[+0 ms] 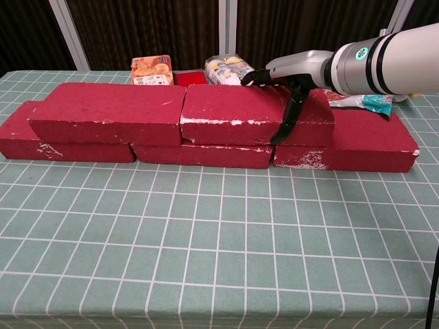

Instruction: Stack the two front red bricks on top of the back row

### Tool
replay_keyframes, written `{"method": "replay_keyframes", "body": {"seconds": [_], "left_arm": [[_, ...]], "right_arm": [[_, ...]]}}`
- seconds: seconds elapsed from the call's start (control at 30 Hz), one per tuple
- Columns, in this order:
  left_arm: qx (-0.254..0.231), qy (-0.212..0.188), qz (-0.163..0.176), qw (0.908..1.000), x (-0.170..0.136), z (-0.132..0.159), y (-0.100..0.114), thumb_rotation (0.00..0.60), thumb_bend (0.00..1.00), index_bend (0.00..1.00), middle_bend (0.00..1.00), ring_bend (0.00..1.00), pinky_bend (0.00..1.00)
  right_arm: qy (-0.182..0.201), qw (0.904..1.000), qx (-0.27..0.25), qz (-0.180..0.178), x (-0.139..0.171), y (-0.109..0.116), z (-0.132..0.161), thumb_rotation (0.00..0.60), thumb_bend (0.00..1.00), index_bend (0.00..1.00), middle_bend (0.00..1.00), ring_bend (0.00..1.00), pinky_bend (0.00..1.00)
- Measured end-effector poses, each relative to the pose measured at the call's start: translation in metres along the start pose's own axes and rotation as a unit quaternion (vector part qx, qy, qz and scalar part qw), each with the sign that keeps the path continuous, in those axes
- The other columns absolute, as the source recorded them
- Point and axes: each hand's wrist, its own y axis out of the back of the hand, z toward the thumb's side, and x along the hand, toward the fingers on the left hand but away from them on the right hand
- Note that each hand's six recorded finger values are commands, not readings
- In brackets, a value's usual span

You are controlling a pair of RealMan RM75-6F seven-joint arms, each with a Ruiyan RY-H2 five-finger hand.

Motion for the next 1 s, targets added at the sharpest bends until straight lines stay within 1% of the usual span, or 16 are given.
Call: {"method": "replay_keyframes", "body": {"seconds": [0.73,0.9,1.0], "left_arm": [[-0.002,0.002,0.0,1.0,0.0014,-0.0008,0.0002,0.6,0.04,0.03,0.0,0.0,0.0],[-0.001,0.0,0.008,1.0,0.0037,0.0004,0.0021,0.6,0.04,0.03,0.0,0.0,0.0],[0.0,-0.002,0.011,0.9999,0.0048,0.0026,0.0027,0.6,0.04,0.03,0.0,0.0,0.0]], "right_arm": [[0.0,1.0,-0.006,0.001,0.0007,0.0005,0.001,0.6,0.05,0.0,0.0,0.0,0.0],[0.004,0.9998,-0.016,-0.013,0.0012,0.0049,0.0021,0.6,0.0,0.0,0.0,0.0,0.0],[0.009,0.9994,-0.024,-0.023,0.0028,0.008,0.0024,0.6,0.0,0.0,0.0,0.0,0.0]]}}
